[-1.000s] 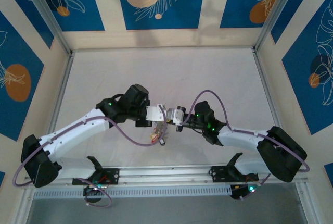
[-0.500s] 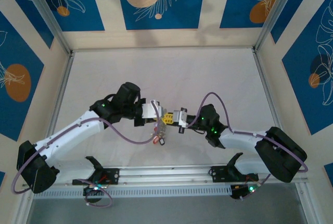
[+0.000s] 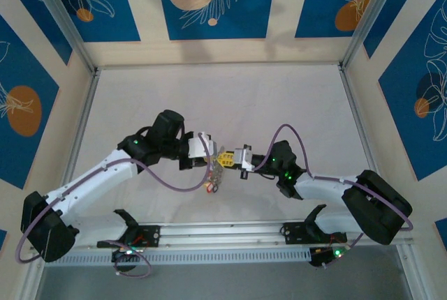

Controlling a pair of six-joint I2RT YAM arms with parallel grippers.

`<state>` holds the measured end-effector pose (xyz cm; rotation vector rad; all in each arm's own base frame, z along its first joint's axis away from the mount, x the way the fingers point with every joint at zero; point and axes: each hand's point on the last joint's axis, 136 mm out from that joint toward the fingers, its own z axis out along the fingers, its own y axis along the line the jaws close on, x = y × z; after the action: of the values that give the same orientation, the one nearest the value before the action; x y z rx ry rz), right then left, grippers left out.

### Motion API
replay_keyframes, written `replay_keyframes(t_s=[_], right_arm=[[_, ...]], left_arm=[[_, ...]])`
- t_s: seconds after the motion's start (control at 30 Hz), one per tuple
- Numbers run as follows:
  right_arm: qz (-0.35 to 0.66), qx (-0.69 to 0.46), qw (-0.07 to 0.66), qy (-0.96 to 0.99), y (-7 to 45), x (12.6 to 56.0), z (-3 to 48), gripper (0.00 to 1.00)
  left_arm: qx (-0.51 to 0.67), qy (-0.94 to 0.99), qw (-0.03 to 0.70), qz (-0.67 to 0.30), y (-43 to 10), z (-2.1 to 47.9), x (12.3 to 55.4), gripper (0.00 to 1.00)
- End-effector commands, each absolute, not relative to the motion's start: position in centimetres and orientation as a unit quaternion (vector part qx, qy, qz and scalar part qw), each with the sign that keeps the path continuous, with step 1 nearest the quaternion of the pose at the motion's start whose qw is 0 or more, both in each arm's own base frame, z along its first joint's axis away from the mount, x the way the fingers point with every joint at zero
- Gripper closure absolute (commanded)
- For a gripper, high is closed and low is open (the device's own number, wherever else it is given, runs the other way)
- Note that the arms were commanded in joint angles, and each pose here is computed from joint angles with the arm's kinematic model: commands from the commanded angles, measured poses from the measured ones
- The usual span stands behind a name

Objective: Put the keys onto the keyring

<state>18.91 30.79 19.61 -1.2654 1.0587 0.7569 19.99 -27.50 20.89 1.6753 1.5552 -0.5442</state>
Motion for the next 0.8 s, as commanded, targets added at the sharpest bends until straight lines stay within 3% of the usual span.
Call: replay_keyframes(t_s=[0.0, 0.13, 0.43, 0.77], right_arm=[[0.325, -0.538, 0.646, 0.433, 30.7, 19.1, 21.5, 1.00], [0.329, -0.542, 0.640, 0.435, 30.7, 19.0, 21.4, 1.00], [0.339, -0.545, 0.640, 0.424, 31.3, 19.0, 22.1, 1.00], [0.339, -0.545, 0.640, 0.422, 31.4, 19.0, 22.3, 1.00]], left_arm=[[0.653, 0.600, 0.396, -0.238, -27.0, 22.1, 19.0, 0.71], [0.648, 0.590, 0.404, -0.262, -26.4, 22.9, 18.0, 0.63], [0.623, 0.602, 0.397, -0.303, -27.9, 22.1, 18.6, 0.59], [0.627, 0.600, 0.387, -0.312, -28.5, 21.4, 18.9, 0.70]])
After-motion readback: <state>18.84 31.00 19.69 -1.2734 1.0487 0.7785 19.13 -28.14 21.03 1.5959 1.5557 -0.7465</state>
